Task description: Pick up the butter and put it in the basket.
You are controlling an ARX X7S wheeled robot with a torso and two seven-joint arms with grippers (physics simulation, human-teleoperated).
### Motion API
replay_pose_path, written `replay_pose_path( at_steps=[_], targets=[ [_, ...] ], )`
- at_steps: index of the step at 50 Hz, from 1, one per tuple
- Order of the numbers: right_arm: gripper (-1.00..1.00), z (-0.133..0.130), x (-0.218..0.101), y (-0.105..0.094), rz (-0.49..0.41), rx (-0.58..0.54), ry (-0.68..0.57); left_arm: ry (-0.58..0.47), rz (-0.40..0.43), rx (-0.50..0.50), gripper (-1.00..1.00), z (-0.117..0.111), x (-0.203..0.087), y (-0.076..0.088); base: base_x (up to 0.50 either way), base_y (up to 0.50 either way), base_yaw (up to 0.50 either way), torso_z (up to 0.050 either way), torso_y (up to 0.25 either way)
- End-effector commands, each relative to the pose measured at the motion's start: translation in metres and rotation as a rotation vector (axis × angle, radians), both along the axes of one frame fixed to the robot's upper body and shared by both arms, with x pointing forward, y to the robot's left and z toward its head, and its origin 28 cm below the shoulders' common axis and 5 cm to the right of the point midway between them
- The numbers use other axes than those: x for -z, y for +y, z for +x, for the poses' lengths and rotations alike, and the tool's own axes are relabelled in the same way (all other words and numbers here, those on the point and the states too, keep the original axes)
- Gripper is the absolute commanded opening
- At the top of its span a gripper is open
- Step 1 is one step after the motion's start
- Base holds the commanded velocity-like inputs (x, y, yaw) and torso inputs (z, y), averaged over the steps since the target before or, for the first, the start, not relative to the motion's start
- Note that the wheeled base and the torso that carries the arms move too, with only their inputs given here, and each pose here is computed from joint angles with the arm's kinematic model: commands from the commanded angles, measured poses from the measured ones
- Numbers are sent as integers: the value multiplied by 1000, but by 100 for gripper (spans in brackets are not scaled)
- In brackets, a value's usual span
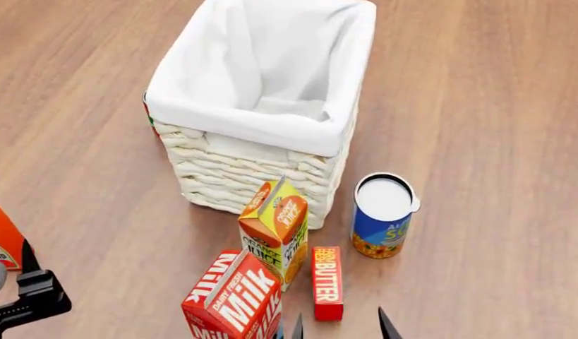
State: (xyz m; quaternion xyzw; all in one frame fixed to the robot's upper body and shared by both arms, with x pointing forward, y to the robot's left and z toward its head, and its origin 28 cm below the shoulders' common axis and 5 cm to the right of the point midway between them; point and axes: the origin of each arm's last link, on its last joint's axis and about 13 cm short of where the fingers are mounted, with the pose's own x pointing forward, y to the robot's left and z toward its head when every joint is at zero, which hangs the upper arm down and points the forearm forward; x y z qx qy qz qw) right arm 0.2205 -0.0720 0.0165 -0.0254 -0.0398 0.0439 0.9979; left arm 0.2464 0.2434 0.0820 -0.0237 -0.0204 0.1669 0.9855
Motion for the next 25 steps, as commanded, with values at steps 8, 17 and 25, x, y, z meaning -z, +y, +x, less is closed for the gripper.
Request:
replay_pose_path(
  at_steps=[8,17,25],
  targets=[
    [100,10,-4,1,-1,23,89,-1,-11,60,100,-11,-2,-3,0,0,0,0,0],
    [100,15,-5,1,-11,4,123,-4,-15,58,100,-12,-3,-3,0,0,0,0,0],
    [100,18,-6,-1,6,-11,137,-6,-17,59,100,-13,-4,-4,0,0,0,0,0]
  ],
)
